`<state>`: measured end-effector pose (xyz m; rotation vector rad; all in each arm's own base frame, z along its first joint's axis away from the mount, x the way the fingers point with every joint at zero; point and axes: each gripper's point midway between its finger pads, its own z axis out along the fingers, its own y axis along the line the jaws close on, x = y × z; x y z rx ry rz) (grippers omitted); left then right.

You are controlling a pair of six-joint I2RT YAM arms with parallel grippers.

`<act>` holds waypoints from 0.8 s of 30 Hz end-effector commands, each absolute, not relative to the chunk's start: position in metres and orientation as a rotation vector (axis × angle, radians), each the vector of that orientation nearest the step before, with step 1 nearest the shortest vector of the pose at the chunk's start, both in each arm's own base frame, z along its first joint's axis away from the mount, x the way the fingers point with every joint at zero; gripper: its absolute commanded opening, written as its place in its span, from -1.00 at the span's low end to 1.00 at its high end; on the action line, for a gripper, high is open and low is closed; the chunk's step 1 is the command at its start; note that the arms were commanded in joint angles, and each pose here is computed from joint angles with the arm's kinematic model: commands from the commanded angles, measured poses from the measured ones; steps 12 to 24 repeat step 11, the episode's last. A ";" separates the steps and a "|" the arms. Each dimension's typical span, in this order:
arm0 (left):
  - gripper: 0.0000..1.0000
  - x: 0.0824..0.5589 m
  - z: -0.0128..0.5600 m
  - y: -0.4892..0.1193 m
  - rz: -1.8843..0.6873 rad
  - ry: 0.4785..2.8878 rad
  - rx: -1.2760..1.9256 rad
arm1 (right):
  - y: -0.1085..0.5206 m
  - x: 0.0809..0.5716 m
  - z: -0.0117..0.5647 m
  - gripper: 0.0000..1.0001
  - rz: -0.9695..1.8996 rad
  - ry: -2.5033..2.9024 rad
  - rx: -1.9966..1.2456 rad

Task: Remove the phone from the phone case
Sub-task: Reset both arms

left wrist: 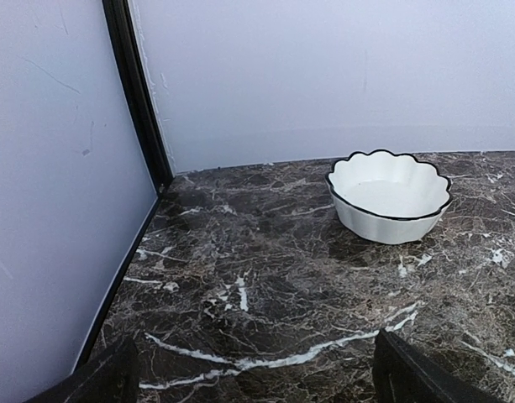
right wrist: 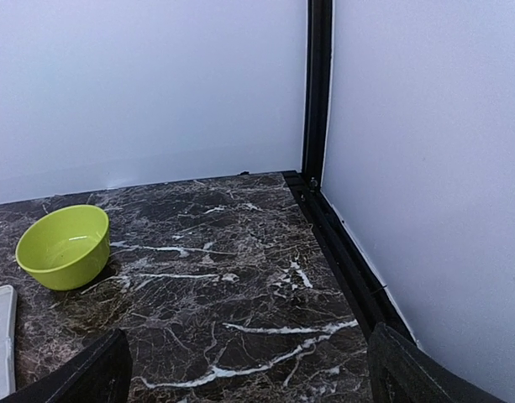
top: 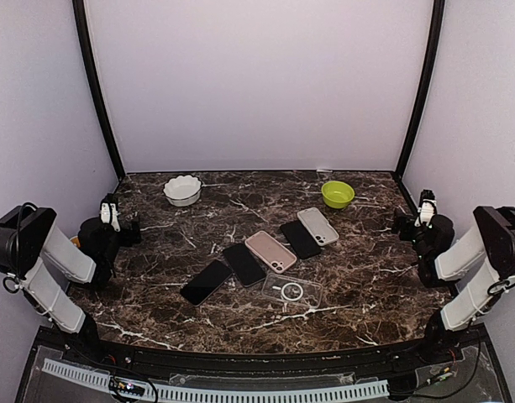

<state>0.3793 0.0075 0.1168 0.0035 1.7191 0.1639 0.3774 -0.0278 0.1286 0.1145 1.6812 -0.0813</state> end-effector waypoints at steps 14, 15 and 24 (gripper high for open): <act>0.98 0.382 0.128 0.011 0.169 1.678 -0.021 | -0.028 0.382 0.141 0.97 -0.070 1.638 0.113; 0.98 0.382 0.128 0.011 0.169 1.678 -0.021 | -0.028 0.382 0.141 0.97 -0.070 1.638 0.113; 0.98 0.382 0.128 0.011 0.169 1.678 -0.021 | -0.028 0.382 0.141 0.97 -0.070 1.638 0.113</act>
